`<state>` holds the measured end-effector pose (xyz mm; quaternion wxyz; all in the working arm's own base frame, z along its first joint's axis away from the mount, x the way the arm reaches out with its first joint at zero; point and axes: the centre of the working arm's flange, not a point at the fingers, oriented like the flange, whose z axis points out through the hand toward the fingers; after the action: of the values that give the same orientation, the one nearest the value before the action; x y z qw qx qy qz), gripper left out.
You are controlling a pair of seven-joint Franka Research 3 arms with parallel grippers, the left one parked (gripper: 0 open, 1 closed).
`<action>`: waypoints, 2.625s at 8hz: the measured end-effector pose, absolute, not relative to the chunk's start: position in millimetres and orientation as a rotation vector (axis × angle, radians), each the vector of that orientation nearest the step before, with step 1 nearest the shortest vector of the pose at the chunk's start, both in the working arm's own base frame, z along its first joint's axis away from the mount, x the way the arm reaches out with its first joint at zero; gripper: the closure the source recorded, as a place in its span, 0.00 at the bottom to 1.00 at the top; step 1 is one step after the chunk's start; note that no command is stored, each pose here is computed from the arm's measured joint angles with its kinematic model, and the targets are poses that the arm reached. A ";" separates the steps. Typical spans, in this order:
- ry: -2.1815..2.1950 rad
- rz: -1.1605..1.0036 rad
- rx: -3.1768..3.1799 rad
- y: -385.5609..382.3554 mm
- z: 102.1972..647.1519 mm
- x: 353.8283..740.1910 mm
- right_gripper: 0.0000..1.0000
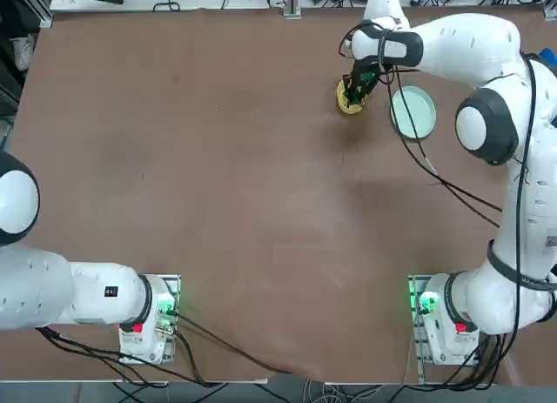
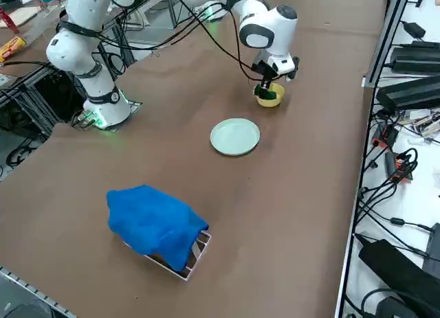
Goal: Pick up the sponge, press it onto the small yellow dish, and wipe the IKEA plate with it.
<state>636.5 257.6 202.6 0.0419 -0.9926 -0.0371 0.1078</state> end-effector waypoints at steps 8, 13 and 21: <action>-0.131 0.259 -3.027 257.1 218.4 649.9 0.78; -0.149 0.286 -3.028 258.5 259.0 652.4 0.78; -0.004 0.399 -3.065 146.5 333.5 625.7 0.78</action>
<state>625.7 146.5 333.5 0.0254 -0.9913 -0.0014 0.1291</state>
